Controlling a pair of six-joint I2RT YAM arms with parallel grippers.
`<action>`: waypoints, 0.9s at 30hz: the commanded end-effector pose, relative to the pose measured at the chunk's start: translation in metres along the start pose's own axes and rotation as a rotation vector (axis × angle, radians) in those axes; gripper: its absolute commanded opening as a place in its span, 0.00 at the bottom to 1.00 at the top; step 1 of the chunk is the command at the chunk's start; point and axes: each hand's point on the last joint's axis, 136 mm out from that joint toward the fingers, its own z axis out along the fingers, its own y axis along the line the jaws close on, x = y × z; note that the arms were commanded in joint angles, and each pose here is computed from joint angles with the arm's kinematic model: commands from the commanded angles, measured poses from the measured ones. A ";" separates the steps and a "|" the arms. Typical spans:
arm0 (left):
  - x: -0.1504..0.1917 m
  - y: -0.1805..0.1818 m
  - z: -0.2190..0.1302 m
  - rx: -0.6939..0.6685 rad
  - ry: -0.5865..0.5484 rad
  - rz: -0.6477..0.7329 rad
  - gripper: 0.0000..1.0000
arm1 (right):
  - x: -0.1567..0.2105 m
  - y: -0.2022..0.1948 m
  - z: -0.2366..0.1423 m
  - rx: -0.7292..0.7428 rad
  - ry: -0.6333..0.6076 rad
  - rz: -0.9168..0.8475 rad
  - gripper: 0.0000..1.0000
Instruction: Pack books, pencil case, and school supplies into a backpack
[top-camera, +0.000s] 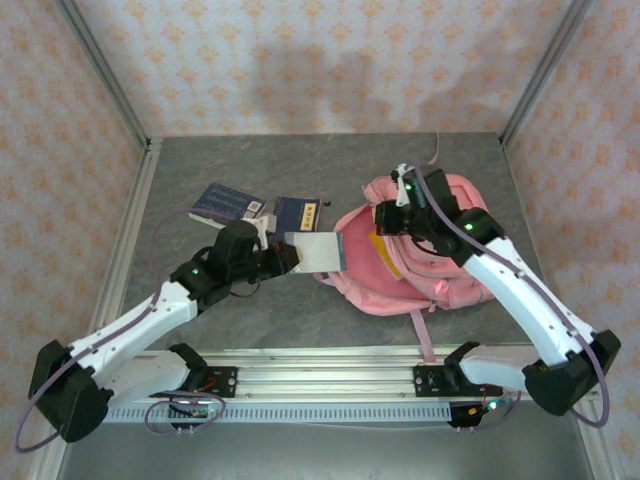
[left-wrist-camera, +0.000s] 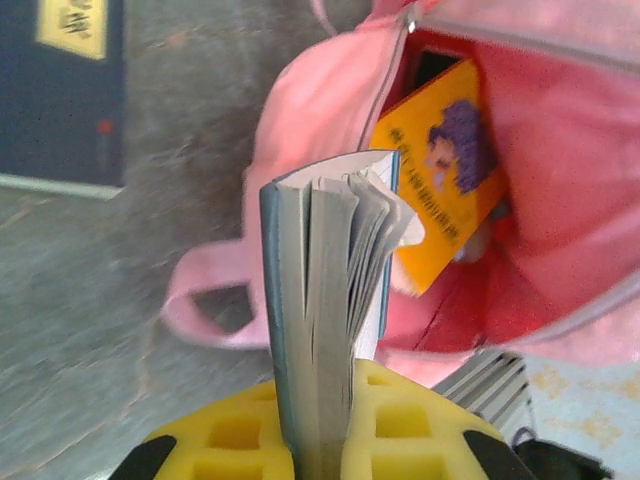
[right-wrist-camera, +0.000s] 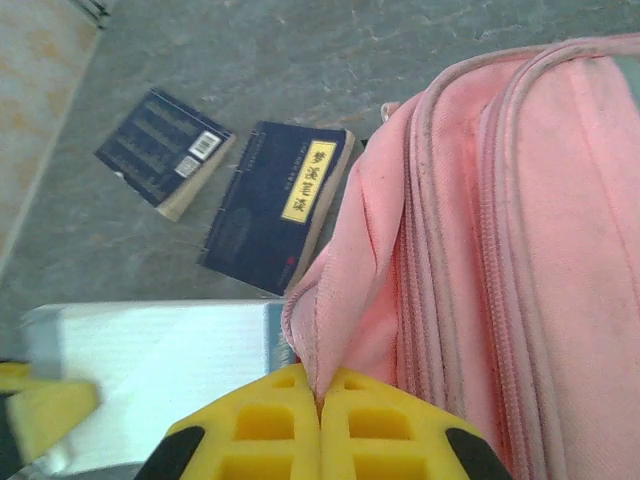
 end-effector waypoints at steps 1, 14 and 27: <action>-0.026 -0.057 0.010 0.173 -0.074 -0.011 0.00 | -0.028 0.025 -0.031 -0.166 -0.125 0.033 0.00; -0.019 -0.111 0.115 0.187 -0.031 -0.086 0.00 | -0.053 0.043 -0.040 -0.309 -0.226 0.186 0.00; 0.005 -0.151 0.238 0.324 0.051 -0.138 0.42 | -0.058 0.028 -0.019 -0.287 -0.296 0.266 0.00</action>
